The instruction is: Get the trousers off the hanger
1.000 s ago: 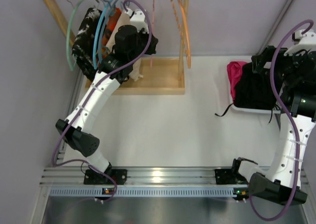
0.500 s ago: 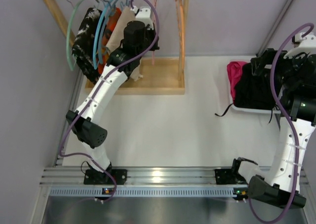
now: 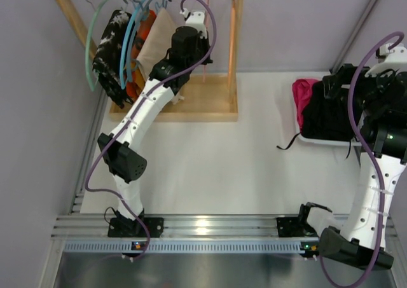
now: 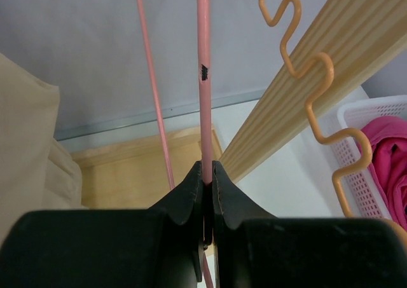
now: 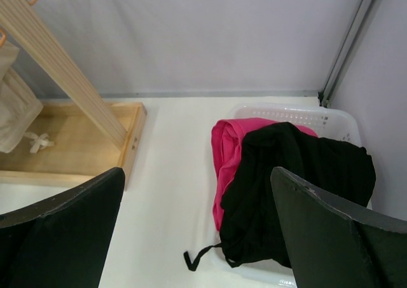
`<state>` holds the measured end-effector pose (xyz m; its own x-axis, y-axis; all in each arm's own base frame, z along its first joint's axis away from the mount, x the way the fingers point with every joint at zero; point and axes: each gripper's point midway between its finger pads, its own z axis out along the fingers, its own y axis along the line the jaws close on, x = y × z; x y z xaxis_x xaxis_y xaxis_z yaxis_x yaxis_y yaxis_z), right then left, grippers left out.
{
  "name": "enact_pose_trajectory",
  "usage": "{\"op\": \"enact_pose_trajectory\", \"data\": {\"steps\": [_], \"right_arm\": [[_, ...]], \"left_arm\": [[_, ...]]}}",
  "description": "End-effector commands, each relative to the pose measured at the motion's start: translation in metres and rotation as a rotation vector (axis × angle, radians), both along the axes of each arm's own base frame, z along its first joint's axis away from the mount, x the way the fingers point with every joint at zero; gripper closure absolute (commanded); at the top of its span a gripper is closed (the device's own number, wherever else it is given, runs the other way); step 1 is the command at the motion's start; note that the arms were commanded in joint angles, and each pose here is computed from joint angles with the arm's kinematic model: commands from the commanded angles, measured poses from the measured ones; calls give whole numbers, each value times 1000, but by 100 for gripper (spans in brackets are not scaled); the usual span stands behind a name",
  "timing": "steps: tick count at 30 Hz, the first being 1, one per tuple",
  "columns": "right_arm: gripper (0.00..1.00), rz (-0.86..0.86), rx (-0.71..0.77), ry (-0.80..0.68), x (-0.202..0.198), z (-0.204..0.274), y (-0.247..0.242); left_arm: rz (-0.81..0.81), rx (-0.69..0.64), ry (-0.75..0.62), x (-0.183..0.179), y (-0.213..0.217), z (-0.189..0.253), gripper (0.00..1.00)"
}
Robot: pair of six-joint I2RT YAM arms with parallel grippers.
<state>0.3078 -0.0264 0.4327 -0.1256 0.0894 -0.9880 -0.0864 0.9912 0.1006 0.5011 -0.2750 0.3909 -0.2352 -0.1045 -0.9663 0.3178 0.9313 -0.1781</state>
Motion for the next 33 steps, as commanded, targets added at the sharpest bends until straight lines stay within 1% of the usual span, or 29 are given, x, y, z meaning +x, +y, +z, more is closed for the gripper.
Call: {"op": "enact_pose_trajectory", "data": {"steps": [1,6,15,16,17,19,20,22,24,26,27,28,33], "right_arm": [[1,-4,-3,-21,-9,5,0],[1,-2,-8,-23,-12,4,2],[1,-2,-11,-21,-16,1,3],[1,0,-12,-20,-16,1,3],[1,-1,-13,-21,-17,1,3],[1,-2,-11,-19,-18,0,3],[1,-1,-14,-21,-18,-1,3],[0,-3,-14,-20,-18,-3,3],[1,-1,-13,-22,-19,-3,4],[1,-1,-13,-21,-19,-7,4],[1,-3,-12,-20,-18,-8,3],[1,-1,-11,-17,-18,-10,4],[1,-3,-10,-22,-19,-13,3]], "left_arm": [[-31,2,-67,-5,-14,23,100],[-77,10,-67,-11,-35,19,100],[-79,23,-52,-7,-41,7,100],[-78,28,-51,-7,-41,6,96],[-66,32,-49,-7,-38,5,84],[-62,36,-44,-12,-34,5,74],[-62,38,-40,-14,-32,4,66],[-61,41,-41,-22,-26,7,58],[-63,40,-46,-30,-20,13,46],[-70,45,-46,-43,-12,16,43],[-76,45,-41,-48,-9,15,39],[-83,43,-34,-53,-7,14,37],[-151,8,-26,-100,12,19,26]]}}
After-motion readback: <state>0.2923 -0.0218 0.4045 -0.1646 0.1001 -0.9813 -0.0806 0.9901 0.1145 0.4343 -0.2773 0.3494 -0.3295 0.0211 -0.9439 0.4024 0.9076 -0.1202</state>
